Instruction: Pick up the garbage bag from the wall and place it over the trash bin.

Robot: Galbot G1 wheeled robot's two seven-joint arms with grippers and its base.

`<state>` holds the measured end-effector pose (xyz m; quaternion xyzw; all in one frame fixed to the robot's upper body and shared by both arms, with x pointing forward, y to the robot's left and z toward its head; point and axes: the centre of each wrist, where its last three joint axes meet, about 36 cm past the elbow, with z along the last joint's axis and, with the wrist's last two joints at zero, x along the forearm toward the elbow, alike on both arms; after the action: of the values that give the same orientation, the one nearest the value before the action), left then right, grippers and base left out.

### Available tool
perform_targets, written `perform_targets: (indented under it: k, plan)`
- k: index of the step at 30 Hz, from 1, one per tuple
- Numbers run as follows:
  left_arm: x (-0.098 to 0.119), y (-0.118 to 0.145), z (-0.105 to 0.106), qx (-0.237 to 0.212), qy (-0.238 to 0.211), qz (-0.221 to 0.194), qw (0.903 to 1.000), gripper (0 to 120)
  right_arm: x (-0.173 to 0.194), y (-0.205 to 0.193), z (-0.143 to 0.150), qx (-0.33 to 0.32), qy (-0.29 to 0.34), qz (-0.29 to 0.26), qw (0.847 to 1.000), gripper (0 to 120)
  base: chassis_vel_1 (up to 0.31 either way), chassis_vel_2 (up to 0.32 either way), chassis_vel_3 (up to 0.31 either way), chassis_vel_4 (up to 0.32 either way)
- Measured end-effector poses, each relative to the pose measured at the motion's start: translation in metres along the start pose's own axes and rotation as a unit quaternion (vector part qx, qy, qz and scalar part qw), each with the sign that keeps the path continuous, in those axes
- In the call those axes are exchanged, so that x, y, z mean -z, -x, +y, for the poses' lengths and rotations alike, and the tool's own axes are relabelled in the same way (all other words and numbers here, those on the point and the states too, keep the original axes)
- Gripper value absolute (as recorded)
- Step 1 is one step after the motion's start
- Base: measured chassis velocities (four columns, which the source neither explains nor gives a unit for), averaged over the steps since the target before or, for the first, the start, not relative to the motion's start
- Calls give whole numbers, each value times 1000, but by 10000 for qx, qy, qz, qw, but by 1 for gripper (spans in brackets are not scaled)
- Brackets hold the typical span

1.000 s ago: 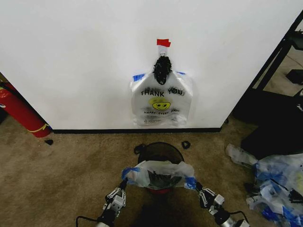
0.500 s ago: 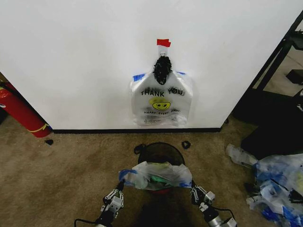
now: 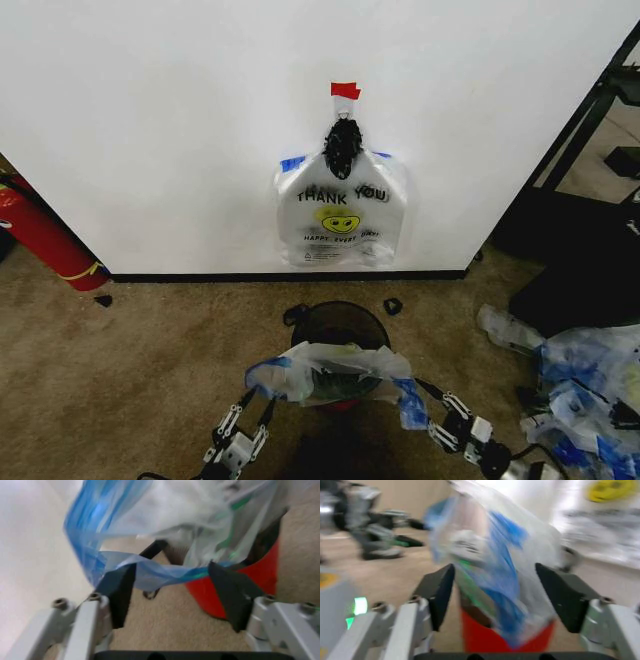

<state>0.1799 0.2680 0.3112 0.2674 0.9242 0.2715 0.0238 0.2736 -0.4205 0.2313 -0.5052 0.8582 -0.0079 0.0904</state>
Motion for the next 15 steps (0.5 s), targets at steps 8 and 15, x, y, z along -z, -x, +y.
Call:
perform_targets:
  k: [8,15]
  plan:
    - [18,-13,15,-419,295,-339,9981,96,42,4,-35,899,-312,22,9955,95,0,0,0,0]
    - [26,-26,19,-563,440,-316,9969,100,64,22,-40,982,-449,-324,9936,100,0,0,0,0]
